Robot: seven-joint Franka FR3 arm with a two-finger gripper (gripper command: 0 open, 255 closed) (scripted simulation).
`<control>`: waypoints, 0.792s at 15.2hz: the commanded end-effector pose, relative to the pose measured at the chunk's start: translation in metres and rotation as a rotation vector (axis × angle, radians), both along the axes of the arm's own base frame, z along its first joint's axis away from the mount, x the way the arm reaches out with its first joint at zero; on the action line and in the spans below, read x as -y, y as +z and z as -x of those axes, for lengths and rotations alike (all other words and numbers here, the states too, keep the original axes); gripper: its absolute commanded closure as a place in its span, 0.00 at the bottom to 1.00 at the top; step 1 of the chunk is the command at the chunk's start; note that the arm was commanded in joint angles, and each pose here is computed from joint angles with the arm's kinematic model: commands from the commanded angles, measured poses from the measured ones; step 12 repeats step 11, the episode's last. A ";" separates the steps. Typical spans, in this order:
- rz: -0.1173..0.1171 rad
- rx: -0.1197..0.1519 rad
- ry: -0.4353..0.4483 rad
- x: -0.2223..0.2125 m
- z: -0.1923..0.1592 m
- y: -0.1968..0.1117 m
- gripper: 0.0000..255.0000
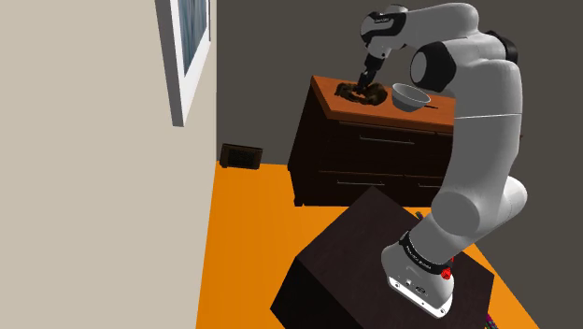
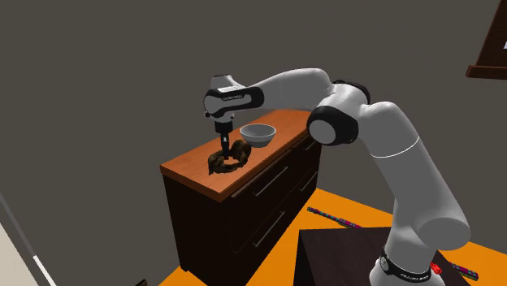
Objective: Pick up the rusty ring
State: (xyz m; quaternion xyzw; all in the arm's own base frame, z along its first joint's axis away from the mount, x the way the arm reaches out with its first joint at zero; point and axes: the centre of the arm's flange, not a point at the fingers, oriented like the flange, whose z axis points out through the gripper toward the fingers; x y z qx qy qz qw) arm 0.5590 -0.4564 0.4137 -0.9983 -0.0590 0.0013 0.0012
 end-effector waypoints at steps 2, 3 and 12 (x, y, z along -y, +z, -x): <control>0.000 0.001 0.000 0.000 0.000 0.016 1.00; 0.000 0.001 0.000 0.000 0.000 0.021 1.00; 0.000 0.001 0.000 0.000 0.000 0.054 1.00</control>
